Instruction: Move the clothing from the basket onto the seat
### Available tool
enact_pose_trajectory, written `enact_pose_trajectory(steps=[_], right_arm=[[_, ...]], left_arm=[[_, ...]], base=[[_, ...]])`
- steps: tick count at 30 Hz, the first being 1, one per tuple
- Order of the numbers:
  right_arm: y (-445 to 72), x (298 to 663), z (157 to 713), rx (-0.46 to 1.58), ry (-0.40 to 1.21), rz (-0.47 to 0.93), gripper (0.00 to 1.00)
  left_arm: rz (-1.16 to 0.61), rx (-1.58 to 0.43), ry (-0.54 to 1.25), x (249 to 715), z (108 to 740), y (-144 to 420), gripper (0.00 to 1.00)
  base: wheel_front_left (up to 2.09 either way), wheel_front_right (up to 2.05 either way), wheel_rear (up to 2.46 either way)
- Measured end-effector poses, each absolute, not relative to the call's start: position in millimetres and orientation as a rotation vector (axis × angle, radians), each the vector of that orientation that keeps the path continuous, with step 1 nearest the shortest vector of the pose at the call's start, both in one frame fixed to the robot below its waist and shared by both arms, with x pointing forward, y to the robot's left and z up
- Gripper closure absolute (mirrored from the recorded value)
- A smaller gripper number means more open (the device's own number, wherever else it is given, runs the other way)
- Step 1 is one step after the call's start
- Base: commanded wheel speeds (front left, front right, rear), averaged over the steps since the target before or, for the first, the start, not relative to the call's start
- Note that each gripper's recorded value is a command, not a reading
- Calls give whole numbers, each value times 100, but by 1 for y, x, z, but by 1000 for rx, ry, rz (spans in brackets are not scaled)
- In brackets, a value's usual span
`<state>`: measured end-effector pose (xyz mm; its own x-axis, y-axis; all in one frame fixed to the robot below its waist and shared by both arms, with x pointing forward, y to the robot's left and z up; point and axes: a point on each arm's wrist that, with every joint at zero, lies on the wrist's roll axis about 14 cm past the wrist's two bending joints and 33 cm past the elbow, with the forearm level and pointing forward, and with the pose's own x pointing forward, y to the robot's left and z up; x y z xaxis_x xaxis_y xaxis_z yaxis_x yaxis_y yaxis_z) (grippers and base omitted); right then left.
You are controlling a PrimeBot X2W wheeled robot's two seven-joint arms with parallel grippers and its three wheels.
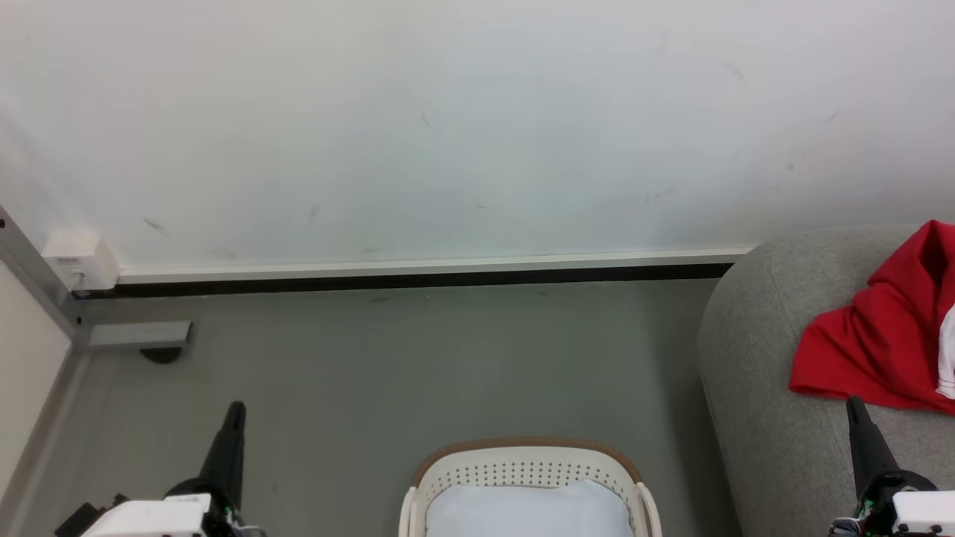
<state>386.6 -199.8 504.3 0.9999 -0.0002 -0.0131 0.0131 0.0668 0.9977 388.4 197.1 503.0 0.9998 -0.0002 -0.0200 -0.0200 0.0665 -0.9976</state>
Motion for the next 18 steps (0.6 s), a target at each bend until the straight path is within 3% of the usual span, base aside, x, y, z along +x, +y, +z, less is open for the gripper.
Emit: enact_pose_trajectory(steps=[18], right_arm=[[-199, 389, 507, 1572, 4, -2, 100]], left_arm=[[4, -1572, 6, 389, 506, 199, 100]], base=[[0, 0, 0]])
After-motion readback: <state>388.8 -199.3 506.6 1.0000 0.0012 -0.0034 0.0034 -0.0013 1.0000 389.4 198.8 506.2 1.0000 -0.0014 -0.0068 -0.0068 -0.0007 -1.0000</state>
